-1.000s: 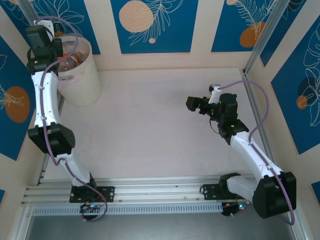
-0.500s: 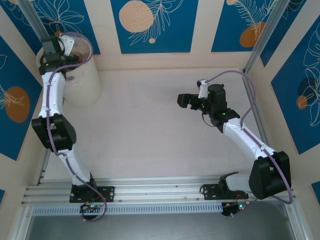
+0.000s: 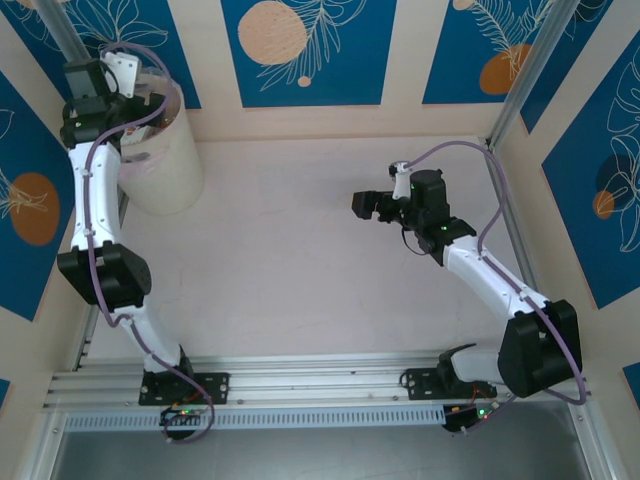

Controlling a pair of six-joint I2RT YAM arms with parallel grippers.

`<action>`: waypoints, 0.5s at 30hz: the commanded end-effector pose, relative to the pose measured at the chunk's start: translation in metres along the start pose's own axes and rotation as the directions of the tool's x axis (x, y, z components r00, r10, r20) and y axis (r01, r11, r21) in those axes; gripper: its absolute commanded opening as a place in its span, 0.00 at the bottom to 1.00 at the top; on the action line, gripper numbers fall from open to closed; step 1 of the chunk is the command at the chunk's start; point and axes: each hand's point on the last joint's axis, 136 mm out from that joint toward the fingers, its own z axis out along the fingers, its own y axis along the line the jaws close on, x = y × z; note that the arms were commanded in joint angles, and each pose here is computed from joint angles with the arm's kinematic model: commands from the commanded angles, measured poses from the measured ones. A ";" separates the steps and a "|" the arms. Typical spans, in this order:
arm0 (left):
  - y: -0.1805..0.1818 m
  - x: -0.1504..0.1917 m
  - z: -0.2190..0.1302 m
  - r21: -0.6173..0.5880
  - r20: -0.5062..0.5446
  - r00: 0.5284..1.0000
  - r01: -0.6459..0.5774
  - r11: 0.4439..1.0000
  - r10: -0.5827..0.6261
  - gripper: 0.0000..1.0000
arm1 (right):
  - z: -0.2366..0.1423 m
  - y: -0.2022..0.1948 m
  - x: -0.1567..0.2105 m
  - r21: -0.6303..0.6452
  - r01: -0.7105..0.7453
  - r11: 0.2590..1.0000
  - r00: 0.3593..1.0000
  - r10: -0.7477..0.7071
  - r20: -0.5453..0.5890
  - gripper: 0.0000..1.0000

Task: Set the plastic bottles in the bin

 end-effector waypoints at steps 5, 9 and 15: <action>-0.044 0.008 0.015 0.224 -0.067 0.965 0.262 0.939 -0.253 1.00 | 0.009 -0.002 0.003 0.017 0.027 0.999 0.999 -0.026 -0.024 0.99; -0.037 0.053 0.042 0.079 -0.198 0.930 0.331 0.941 -0.310 0.81 | 0.010 -0.002 0.006 0.022 0.031 0.999 0.999 -0.030 -0.037 0.99; -0.044 0.064 0.049 0.094 -0.238 0.930 0.308 0.947 -0.279 0.73 | 0.009 0.001 0.003 0.019 0.036 0.999 0.999 -0.036 -0.034 0.99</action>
